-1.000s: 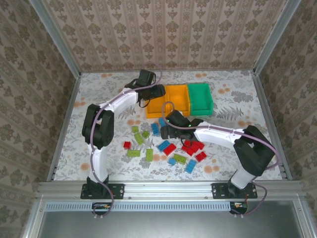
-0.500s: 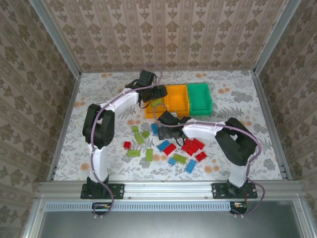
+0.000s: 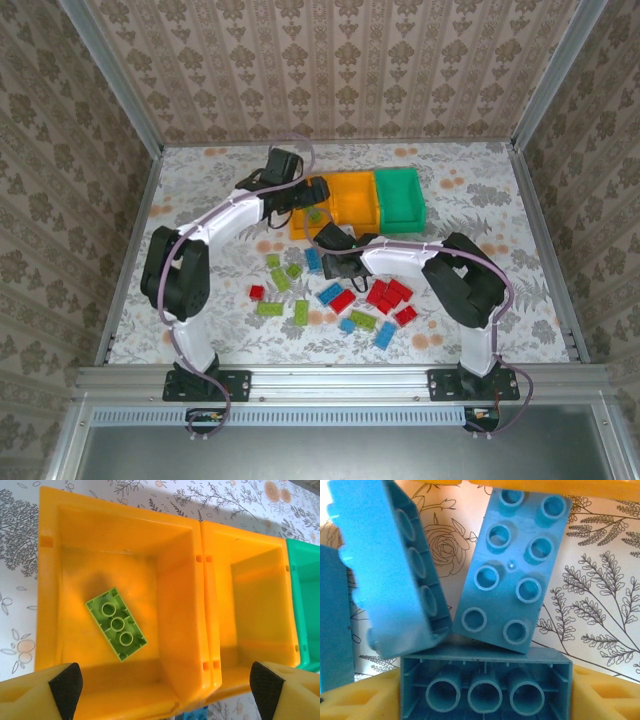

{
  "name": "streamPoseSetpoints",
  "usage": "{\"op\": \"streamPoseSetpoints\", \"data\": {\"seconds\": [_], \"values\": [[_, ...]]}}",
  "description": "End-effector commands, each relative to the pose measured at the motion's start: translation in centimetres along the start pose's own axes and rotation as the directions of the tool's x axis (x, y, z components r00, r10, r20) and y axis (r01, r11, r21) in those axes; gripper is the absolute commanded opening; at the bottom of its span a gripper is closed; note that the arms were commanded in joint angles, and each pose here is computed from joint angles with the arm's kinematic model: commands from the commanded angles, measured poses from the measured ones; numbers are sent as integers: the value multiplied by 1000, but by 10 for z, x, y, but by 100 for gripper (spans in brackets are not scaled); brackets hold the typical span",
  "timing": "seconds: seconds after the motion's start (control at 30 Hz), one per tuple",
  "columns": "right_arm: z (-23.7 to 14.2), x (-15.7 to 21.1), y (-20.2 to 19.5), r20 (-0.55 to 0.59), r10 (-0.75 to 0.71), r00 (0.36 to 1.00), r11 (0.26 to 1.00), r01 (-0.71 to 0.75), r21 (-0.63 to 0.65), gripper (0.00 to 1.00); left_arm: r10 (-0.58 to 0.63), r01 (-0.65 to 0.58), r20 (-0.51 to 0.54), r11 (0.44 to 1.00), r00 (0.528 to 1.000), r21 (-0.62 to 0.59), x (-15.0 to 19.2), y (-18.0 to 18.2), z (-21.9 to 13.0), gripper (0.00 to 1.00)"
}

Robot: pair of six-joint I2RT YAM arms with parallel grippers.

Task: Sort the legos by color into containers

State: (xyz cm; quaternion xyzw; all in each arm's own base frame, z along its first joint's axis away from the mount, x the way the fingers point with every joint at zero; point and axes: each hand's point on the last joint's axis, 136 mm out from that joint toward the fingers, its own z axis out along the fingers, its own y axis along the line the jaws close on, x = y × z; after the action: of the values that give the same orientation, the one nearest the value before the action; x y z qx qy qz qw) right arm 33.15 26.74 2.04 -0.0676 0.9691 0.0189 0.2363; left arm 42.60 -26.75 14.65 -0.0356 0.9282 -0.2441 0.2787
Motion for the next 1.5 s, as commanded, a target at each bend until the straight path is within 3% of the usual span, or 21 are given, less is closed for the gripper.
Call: {"op": "streamPoseSetpoints", "data": {"seconds": [0.0, 0.2, 0.4, 0.73, 0.9, 1.2, 1.47], "values": [[3, -1, 0, -2, -23, 1000, 1000, 23, 14, 63, 2, -3, 40, 1000, 999, 17, -3, -3, -19, 90], [-31, -9, -3, 51, -3, 999, 1000, 4, -31, 57, 35, -32, 27, 996, 999, -82, 18, 26, -39, 91], [-64, -49, -20, 141, 10, 990, 999, -4, -44, 57, 91, -90, -9, 969, 996, -229, 50, 71, -59, 92], [-37, -114, -67, 161, 122, 979, 993, -121, -12, 58, 48, -80, -107, 944, 993, -320, 109, 119, -71, 87], [-17, -131, -72, 134, 141, 981, 990, -140, -15, 59, 14, -57, -145, 952, 989, -301, 127, 123, -68, 86], [3, -136, -72, 100, 142, 985, 989, -144, 12, 70, -7, -55, -192, 947, 981, -317, 138, 129, -57, 83], [-9, -137, -69, 107, 156, 982, 988, -155, -14, 87, -29, -48, -215, 937, 976, -347, 138, 137, -43, 78]]}}
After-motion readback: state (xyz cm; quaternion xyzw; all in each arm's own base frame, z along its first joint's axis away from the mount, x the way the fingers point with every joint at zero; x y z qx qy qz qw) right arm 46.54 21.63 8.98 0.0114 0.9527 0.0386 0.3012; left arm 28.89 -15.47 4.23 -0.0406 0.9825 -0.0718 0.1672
